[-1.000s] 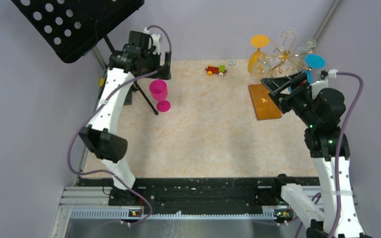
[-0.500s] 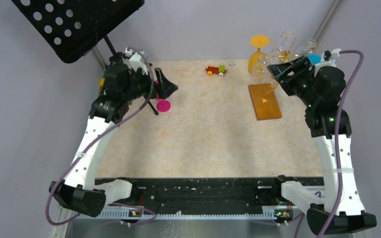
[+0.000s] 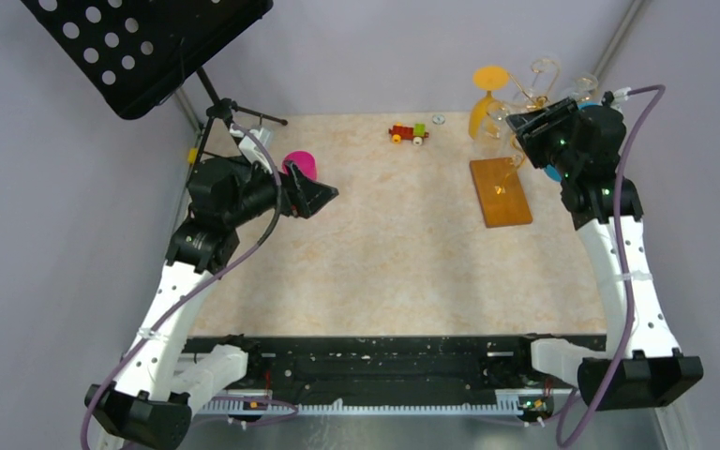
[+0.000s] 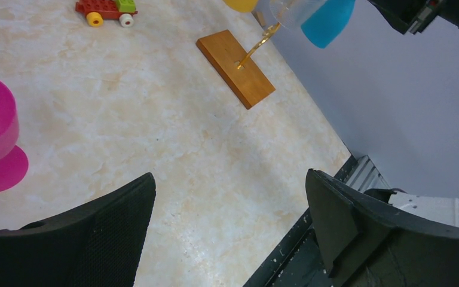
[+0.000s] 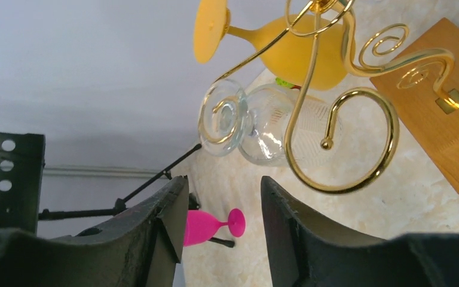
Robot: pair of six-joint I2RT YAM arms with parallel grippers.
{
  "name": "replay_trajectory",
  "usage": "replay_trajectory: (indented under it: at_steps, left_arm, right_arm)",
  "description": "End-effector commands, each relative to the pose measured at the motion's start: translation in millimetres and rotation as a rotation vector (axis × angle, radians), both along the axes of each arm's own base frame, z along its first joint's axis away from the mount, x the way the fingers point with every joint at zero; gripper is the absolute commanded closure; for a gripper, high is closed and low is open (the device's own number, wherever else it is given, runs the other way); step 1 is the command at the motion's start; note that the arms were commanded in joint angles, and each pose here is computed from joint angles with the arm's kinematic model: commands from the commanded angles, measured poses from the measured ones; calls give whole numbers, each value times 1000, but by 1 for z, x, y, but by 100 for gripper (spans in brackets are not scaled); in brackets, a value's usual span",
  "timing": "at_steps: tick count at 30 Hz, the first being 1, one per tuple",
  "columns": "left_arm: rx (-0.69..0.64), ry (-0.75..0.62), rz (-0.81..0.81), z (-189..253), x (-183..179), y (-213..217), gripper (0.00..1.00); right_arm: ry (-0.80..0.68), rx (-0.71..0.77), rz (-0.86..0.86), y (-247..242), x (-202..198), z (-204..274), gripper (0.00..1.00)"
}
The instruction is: Take the wine glass off the wine glass rack
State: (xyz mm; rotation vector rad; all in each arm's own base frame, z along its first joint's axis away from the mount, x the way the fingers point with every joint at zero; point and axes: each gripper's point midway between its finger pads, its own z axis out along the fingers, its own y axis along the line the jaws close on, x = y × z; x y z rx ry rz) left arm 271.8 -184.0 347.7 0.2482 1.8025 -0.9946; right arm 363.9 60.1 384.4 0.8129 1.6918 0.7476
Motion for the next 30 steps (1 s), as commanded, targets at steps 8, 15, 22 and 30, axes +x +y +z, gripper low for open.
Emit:
replay_trajectory:
  at_steps: [8, 15, 22, 30]
  left_arm:
    - [12, -29, -121, -5, -16, -10, 1]
    - [19, -24, -110, -8, -14, -9, 1]
    - [28, -16, -82, -11, -11, -5, 1]
    - [41, -5, -52, -15, -7, -2, 2]
  right_arm:
    - [-16, 24, -73, -13, 32, 10, 57]
    - [-17, 90, -104, -16, 36, 2, 57]
    - [-20, 182, -122, -15, 41, -3, 60]
    - [7, 169, -125, -15, 52, -12, 63]
